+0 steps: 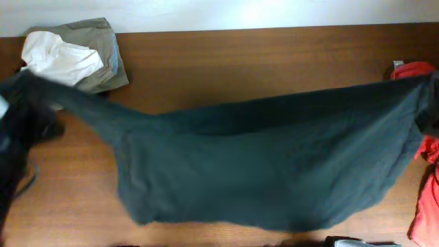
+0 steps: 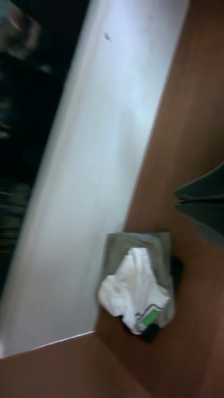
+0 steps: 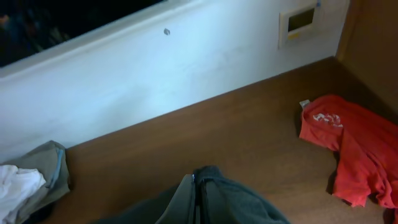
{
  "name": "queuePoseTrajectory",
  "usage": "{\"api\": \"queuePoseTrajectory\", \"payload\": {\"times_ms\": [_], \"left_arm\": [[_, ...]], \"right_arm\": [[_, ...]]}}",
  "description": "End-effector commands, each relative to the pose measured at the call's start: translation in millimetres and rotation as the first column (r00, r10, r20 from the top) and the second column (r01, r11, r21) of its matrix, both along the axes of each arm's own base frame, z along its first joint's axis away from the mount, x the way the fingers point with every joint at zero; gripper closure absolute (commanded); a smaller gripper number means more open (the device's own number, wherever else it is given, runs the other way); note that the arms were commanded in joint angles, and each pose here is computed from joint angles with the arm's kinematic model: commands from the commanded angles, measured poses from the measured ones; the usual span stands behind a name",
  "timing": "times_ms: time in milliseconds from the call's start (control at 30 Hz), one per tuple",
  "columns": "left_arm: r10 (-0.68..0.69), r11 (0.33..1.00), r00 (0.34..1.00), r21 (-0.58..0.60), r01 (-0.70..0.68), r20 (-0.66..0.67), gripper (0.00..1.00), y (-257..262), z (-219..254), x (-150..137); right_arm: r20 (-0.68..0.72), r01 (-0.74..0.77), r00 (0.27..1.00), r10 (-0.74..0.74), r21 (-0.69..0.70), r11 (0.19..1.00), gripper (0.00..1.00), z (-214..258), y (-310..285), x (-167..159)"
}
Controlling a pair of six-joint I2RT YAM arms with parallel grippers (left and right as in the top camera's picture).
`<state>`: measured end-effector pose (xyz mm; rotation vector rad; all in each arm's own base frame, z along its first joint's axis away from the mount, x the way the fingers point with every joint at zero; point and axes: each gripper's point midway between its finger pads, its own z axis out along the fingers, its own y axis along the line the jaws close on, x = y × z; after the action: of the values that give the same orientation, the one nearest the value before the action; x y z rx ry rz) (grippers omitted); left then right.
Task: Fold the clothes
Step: 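Lift the green shirt with both grippers and lay it flat on the table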
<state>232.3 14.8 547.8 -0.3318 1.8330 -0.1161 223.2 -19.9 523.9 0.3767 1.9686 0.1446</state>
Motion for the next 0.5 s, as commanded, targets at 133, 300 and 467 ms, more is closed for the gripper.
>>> {"api": "queuePoseTrajectory", "payload": {"times_ms": [133,300,467], "left_arm": [[-0.020,1.000,0.943,0.016,0.016,0.333,0.99,-1,71,-121],[0.043,0.999,0.955,0.015,-0.050,0.294,0.99,10,67,-97],[0.032,0.999,0.966,0.018,-0.037,0.255,0.99,8,60,-85]], "right_arm": [[0.163,0.004,0.987,-0.007,0.022,1.000,0.96,31,7,-50],[0.190,0.045,0.980,-0.056,0.059,0.997,0.96,39,1,-40],[0.187,0.044,0.981,-0.054,0.058,0.997,0.96,37,2,-45]]}}
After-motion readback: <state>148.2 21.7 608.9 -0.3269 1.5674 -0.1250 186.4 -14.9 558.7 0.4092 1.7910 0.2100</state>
